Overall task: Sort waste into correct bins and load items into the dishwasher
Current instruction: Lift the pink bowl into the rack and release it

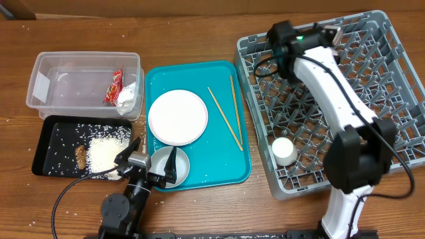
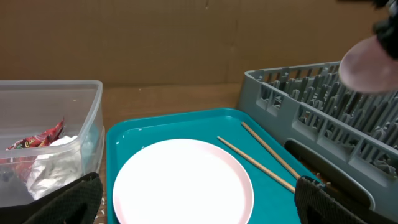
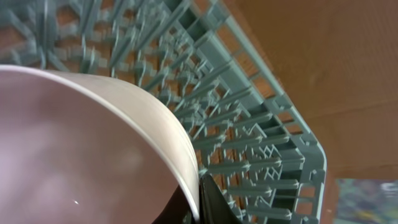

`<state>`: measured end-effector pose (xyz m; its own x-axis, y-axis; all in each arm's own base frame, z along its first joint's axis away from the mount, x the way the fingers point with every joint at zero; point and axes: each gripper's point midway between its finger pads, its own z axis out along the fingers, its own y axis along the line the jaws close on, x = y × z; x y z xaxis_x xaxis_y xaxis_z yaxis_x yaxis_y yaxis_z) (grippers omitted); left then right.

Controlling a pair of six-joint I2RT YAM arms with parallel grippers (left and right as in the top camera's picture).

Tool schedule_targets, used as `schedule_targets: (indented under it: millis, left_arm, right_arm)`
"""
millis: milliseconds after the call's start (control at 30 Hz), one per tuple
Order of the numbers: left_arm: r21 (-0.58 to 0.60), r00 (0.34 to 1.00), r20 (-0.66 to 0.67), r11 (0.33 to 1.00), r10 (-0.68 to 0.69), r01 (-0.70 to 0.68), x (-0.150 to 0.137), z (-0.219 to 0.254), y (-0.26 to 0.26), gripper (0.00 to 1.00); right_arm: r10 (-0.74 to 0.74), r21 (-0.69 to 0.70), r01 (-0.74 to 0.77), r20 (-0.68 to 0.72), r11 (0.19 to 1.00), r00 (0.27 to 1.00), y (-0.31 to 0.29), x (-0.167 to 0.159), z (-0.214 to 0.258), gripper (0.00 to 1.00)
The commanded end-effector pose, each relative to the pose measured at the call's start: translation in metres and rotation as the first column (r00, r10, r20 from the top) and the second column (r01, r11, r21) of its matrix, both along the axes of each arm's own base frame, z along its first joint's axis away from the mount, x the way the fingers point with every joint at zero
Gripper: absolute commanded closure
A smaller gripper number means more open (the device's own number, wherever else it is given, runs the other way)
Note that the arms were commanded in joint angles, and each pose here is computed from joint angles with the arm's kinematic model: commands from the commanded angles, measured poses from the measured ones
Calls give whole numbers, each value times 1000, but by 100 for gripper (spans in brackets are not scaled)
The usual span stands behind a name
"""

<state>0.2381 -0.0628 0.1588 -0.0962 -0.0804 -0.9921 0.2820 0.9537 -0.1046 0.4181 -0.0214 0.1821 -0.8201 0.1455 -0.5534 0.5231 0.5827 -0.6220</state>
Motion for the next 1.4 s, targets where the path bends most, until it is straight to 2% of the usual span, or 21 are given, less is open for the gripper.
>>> schedule_targets:
  millis: [0, 500, 533, 567, 667, 833, 933, 1033, 1167, 1367]
  left_arm:
    - [11, 1000, 0, 1000, 4, -4, 0, -2, 1, 0]
    - [11, 1000, 0, 1000, 4, -4, 0, -2, 1, 0]
    - [11, 1000, 0, 1000, 4, -4, 0, -2, 1, 0]
    - [11, 1000, 0, 1000, 4, -4, 0, -2, 1, 0]
    - [11, 1000, 0, 1000, 4, -4, 0, -2, 1, 0]
    - [11, 1000, 0, 1000, 4, -4, 0, -2, 1, 0]
    - [11, 1000, 0, 1000, 4, -4, 0, -2, 1, 0]
    - [11, 1000, 0, 1000, 4, -4, 0, -2, 1, 0]
    - [11, 1000, 0, 1000, 4, -4, 0, -2, 1, 0]
    - [11, 1000, 0, 1000, 4, -4, 0, -2, 1, 0]
  right_arm:
    - [24, -62, -27, -54, 998, 998, 6, 2, -14, 96]
    - [204, -45, -211, -126, 976, 971, 84, -10, -25, 96]
    - [214, -70, -223, -119, 972, 970, 86, -9, -21, 96]
    - [234, -249, -252, -98, 935, 967, 77, -3, 8, 96]
    - [239, -335, -254, -84, 907, 967, 71, 2, 23, 96]
    - [166, -294, -183, -83, 938, 983, 44, 3, 16, 96]
    - [93, -178, -109, -96, 978, 991, 24, 1, -4, 96]
    - [65, -131, -80, -117, 988, 991, 16, -3, -15, 96]
    - [89, -108, -106, -157, 988, 984, 28, -11, -33, 96]
    - [174, -157, -211, -221, 965, 960, 57, -25, -48, 96]
